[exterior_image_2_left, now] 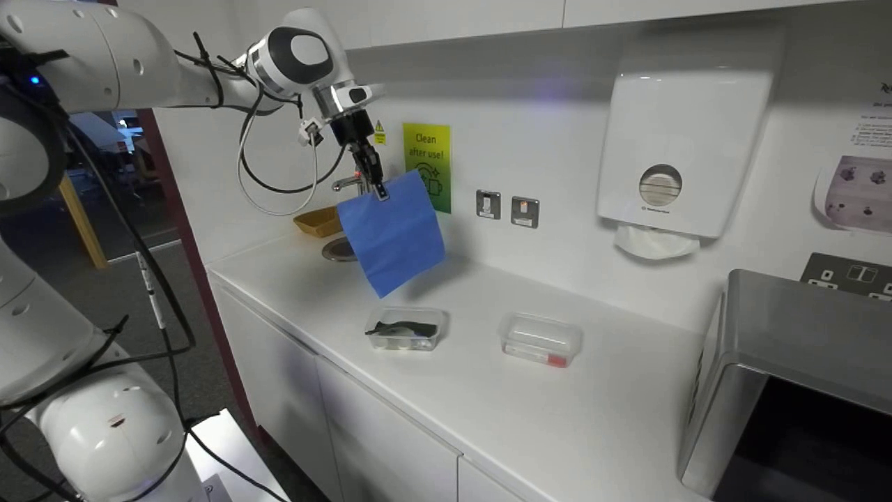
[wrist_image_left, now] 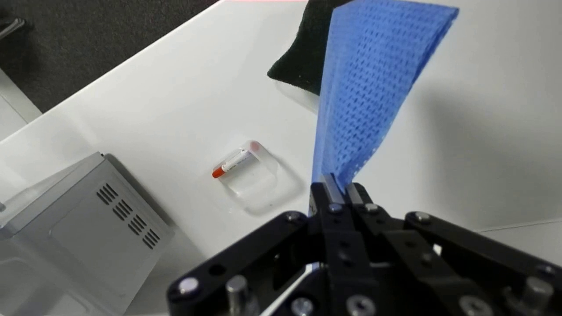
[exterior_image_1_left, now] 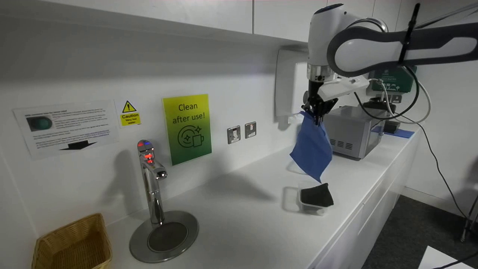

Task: Put the blue paper towel in the bowl

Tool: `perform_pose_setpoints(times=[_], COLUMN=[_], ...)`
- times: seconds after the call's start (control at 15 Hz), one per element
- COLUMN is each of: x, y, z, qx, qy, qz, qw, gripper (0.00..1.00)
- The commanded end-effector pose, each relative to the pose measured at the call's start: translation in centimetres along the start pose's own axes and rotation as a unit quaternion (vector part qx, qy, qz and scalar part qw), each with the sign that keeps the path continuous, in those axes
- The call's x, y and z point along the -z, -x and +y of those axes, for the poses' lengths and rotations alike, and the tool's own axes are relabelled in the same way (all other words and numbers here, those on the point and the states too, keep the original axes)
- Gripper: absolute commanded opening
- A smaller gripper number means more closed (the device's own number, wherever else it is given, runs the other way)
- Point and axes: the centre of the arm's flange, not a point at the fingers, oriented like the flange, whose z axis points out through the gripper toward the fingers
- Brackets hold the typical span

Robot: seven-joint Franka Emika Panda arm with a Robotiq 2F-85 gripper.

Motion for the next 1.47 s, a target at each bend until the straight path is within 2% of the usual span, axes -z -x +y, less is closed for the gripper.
perform_pose_setpoints(times=[0.0,0.4,1.0,1.4], x=[-1.4,-4.0,-8.3,-11.1], y=[1.8,2.7,4.0,4.5], z=[1.4,1.7,0.7,1.6], qx=[-0.043,-0.059,-0.041,-0.039], qy=[-0.010,0.013,0.042,0.062], qz=[-0.022,-0.050,-0.087,-0.116], qw=[0.9988,0.9970,0.9945,0.9905], gripper=[0.00,0.00,0.00,0.00])
